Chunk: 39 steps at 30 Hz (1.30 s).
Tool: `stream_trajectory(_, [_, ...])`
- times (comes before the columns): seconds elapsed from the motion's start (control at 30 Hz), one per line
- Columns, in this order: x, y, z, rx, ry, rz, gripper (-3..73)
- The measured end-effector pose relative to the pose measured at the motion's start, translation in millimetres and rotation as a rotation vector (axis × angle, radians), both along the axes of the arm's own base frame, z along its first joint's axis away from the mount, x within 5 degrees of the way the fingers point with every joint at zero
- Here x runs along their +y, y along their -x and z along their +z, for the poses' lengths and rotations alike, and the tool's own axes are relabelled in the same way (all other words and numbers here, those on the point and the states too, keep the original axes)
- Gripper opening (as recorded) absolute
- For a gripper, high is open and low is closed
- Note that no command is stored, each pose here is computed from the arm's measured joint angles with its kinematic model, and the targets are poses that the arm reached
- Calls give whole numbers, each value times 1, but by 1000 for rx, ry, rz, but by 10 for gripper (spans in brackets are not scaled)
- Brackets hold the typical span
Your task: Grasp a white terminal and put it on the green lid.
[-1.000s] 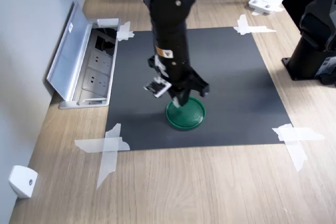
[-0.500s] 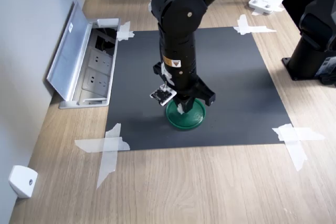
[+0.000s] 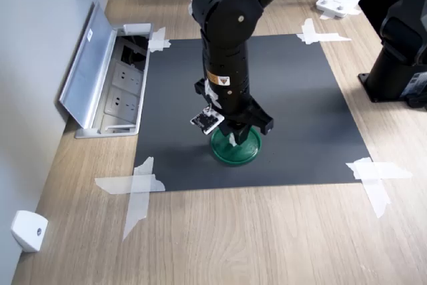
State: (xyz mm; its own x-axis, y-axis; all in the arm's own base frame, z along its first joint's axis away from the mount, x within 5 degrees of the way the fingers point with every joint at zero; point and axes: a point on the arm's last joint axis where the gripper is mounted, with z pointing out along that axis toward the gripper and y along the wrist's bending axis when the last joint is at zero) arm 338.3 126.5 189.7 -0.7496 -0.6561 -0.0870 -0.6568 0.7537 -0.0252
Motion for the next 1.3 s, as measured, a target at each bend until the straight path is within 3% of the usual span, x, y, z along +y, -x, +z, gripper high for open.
stream_trajectory(0.13, [0,0,1,-4,-2,-9,466])
stream_trajectory(0.27, [-4,-1,17,-68,-39,-58,449])
stream_trajectory(0.37, [-19,-4,39,-164,-82,-137,336])
stream_trajectory(0.5, [-44,-4,75,-321,-117,-255,93])
stream_trajectory(0.6, [-59,-1,100,-434,-136,-320,16])
stream_trajectory(0.8, [-83,12,135,-566,-143,-403,-6])
stream_trajectory(0.97, [-116,30,154,-662,-199,-600,-7])
stream_trajectory(1.1, [-141,59,158,-794,-248,-721,-7])
stream_trajectory(1.3, [-154,125,139,-1001,-271,-730,-7])
